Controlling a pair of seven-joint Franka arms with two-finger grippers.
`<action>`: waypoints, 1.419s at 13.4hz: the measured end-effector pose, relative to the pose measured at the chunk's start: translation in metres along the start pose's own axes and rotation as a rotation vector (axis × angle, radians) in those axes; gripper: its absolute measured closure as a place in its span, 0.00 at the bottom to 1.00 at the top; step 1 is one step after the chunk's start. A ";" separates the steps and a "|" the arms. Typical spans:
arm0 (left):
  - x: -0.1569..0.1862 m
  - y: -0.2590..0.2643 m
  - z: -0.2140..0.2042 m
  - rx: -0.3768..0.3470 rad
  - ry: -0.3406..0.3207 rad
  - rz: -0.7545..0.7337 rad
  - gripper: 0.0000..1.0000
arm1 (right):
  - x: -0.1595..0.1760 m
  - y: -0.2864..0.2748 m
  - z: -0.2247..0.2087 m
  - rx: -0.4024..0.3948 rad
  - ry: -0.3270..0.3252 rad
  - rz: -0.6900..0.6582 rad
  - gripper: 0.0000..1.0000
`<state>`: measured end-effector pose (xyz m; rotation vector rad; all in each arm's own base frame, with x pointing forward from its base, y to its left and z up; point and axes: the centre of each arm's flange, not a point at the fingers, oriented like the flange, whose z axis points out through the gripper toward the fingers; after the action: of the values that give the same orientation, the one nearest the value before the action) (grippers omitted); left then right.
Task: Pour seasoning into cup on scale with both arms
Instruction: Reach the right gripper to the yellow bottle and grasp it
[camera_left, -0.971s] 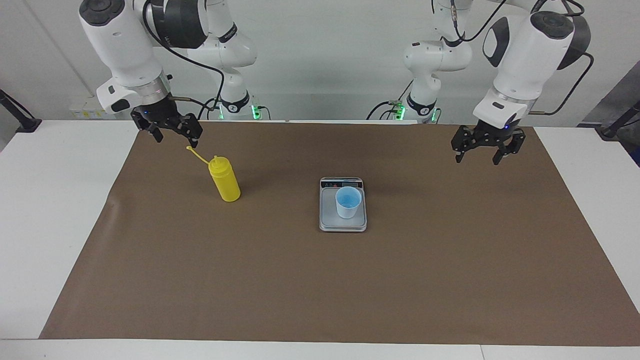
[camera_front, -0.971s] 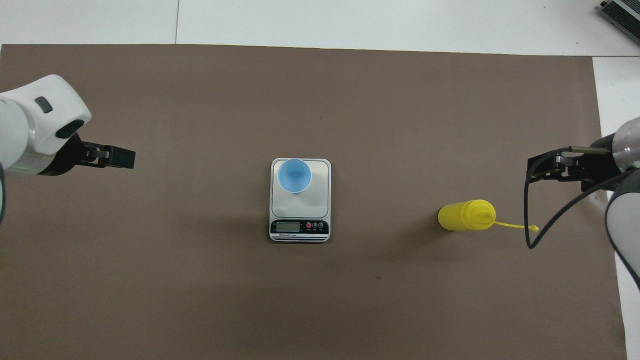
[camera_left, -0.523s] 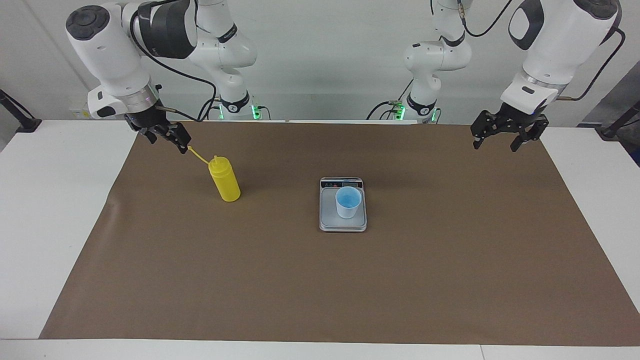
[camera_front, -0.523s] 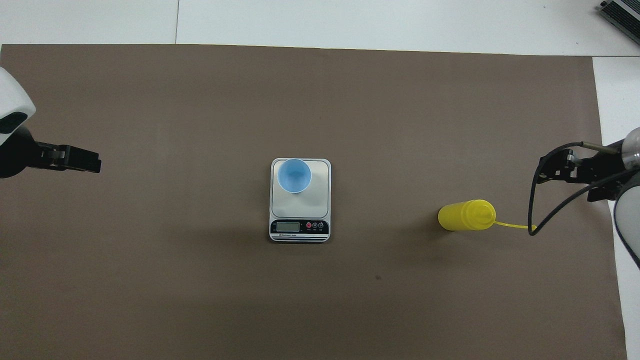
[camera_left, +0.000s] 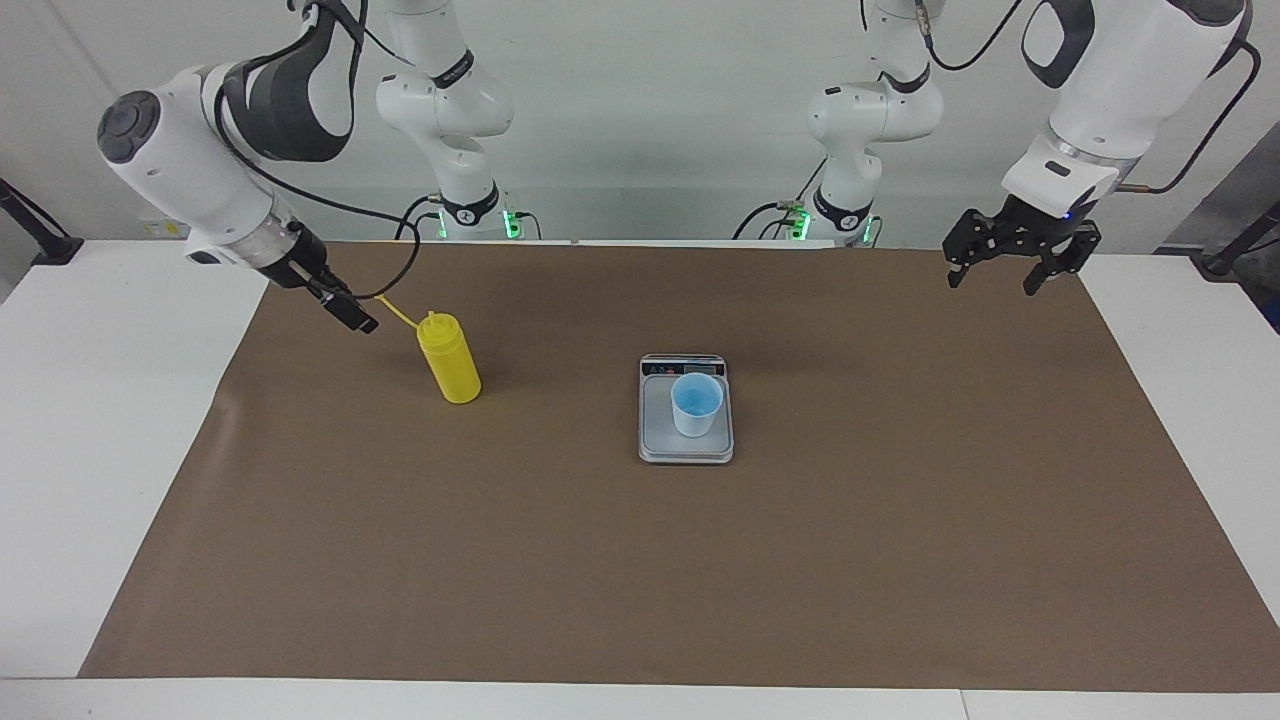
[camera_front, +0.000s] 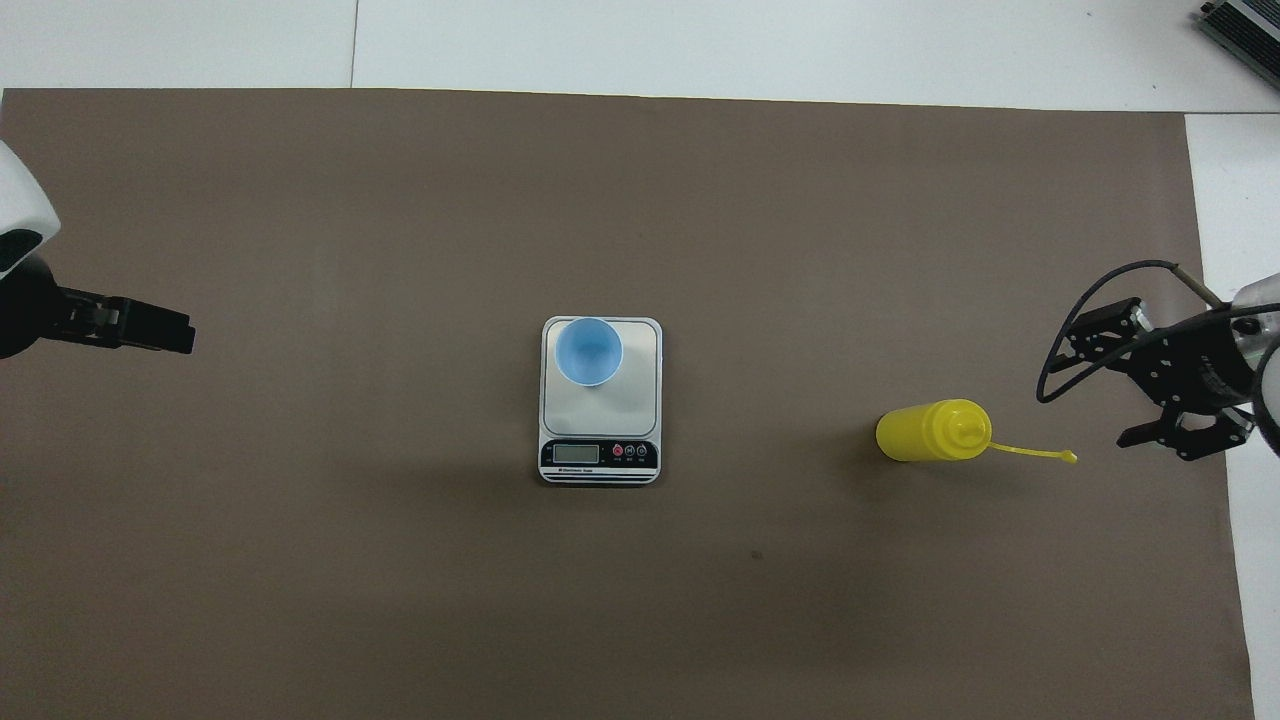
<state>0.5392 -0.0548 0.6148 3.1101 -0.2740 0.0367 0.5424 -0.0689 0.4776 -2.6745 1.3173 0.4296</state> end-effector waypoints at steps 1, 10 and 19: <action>0.000 -0.001 0.000 0.000 0.000 -0.002 0.00 | 0.011 -0.002 0.017 -0.005 -0.022 0.034 0.00; -0.003 -0.027 -0.015 0.003 0.016 -0.060 0.00 | 0.045 0.021 0.141 0.127 -0.373 0.295 0.00; -0.002 -0.022 -0.013 0.002 0.008 -0.066 0.00 | 0.032 0.014 0.174 0.225 -0.495 0.418 0.23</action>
<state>0.5406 -0.0323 0.6276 3.1180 -0.1716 0.0481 0.5156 -0.0602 0.3026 -1.9296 1.6262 0.8613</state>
